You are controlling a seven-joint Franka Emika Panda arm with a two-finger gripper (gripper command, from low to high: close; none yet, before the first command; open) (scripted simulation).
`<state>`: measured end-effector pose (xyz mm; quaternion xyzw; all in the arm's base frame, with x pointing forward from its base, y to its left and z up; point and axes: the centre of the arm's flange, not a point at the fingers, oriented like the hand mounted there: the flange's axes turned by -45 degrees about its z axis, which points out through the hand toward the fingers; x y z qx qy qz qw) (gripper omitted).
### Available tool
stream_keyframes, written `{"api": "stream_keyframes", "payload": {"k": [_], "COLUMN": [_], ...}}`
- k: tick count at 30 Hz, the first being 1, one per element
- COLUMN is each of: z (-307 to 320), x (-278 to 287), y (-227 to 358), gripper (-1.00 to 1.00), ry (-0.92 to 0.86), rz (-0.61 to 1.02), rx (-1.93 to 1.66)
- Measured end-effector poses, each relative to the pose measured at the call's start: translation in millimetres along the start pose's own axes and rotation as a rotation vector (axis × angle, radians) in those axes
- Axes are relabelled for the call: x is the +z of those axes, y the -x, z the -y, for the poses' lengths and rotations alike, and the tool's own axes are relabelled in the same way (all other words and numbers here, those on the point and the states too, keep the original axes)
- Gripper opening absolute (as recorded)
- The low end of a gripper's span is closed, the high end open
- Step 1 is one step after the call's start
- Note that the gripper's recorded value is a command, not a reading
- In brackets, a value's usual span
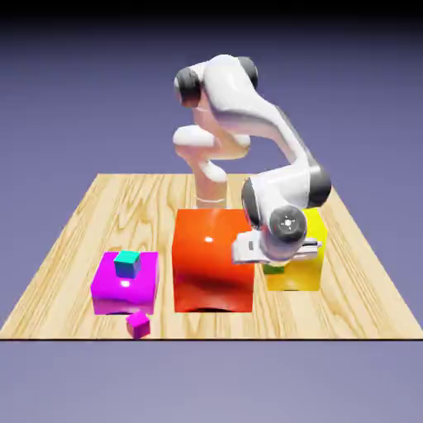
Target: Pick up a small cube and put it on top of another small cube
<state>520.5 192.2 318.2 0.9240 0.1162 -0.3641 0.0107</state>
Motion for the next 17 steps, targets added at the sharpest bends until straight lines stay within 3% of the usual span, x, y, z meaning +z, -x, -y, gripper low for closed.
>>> {"api": "stream_keyframes", "payload": {"k": [7, 13, 14, 17], "z": [112, 98, 95, 98], "x": [-8, 43, 54, 43], "y": [121, 109, 107, 109], "gripper": [-1.0, -1.0, 1.0, 1.0], "ry": [0.324, 0.324, 0.323, 0.326], "rz": [0.028, 0.028, 0.028, 0.028], "rx": [-0.255, -0.255, -0.255, -0.255]}}
